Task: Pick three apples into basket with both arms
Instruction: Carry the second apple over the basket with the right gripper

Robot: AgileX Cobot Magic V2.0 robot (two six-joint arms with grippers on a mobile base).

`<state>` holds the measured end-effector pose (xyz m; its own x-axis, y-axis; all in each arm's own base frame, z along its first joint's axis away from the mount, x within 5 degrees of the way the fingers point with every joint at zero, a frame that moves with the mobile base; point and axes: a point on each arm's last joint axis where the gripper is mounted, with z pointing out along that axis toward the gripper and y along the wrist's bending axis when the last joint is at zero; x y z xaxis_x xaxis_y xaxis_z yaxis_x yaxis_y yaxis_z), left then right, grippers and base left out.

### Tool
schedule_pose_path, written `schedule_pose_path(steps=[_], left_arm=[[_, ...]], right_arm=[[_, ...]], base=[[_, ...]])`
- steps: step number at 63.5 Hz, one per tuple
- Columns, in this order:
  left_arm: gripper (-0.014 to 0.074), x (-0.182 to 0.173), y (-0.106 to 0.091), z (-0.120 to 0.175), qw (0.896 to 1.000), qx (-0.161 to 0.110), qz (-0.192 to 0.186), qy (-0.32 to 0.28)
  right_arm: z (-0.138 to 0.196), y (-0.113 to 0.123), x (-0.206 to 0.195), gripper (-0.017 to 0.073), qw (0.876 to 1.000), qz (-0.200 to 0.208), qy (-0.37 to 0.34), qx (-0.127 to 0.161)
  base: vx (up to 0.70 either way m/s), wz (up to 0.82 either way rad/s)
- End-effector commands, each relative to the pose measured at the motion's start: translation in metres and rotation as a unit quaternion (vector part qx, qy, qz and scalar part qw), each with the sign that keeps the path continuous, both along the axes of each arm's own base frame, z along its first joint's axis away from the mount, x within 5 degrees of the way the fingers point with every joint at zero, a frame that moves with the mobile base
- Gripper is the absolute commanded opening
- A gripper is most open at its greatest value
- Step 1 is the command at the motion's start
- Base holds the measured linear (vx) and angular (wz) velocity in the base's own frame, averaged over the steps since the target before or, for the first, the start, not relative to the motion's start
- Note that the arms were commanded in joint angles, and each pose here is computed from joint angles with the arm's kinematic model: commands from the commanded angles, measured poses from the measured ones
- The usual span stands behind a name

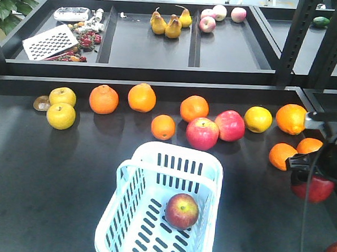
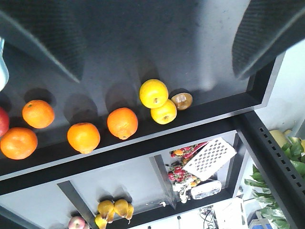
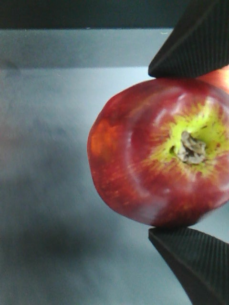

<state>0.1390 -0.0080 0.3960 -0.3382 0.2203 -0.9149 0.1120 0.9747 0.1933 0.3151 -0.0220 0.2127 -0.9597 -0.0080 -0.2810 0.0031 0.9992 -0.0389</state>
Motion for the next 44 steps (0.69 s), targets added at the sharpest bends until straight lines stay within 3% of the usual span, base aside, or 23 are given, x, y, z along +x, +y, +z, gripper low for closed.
schedule_pose_path(steps=[1, 12, 28, 44], left_arm=[[0.0590, 0.000, 0.000, 0.014, 0.999, -0.007, -0.001, -0.045], [0.0590, 0.000, 0.000, 0.014, 0.999, -0.007, -0.001, -0.045], [0.0590, 0.000, 0.000, 0.014, 0.999, -0.007, -0.001, -0.045], [0.0590, 0.000, 0.000, 0.014, 0.999, -0.007, -0.001, -0.045]], right_arm=[[0.037, 0.006, -0.016, 0.0016, 0.998, 0.013, -0.059, 0.023], [0.056, 0.019, -0.050, 0.0020, 0.993, 0.035, -0.086, 0.075], [0.085, 0.038, -0.084, 0.0025, 0.976, 0.107, -0.116, 0.147], [0.093, 0.094, -0.108, 0.0027, 0.949, 0.255, -0.096, 0.161]], base=[[0.00, 0.00], [0.00, 0.00], [0.00, 0.00], [0.00, 0.00]])
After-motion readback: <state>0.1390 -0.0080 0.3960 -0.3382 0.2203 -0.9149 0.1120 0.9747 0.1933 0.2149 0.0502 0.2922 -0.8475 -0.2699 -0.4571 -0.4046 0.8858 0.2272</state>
